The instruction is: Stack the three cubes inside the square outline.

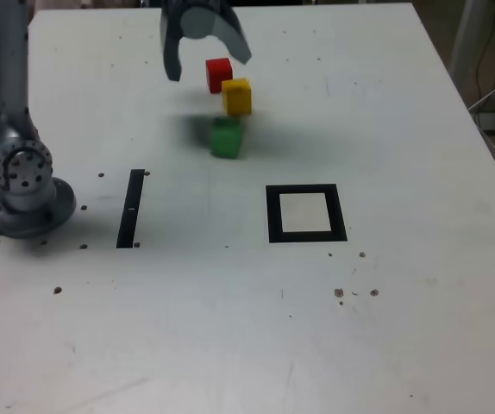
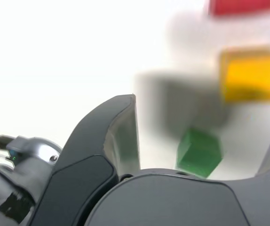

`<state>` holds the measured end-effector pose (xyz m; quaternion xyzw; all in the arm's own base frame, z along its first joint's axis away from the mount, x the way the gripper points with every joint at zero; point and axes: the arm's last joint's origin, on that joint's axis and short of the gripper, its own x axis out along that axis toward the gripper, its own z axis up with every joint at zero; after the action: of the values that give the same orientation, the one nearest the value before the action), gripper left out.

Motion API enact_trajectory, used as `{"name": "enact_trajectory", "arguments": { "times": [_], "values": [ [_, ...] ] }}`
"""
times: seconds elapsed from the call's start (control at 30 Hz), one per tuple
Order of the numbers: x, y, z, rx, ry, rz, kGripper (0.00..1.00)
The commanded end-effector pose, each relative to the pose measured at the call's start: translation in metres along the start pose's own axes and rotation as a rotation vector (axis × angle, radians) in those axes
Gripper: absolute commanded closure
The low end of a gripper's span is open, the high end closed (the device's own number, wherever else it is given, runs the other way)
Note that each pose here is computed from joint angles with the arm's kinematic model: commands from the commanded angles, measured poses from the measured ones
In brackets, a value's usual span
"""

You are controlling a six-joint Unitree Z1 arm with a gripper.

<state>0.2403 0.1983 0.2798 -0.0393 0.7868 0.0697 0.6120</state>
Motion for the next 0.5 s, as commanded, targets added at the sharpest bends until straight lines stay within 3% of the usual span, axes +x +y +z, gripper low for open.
{"name": "enact_trajectory", "arguments": {
  "times": [0.0,0.47],
  "values": [
    [0.002,0.011,0.003,-0.004,0.011,-0.006,0.01],
    [0.023,0.067,0.028,-0.044,0.045,-0.036,0.02]
  ]
}}
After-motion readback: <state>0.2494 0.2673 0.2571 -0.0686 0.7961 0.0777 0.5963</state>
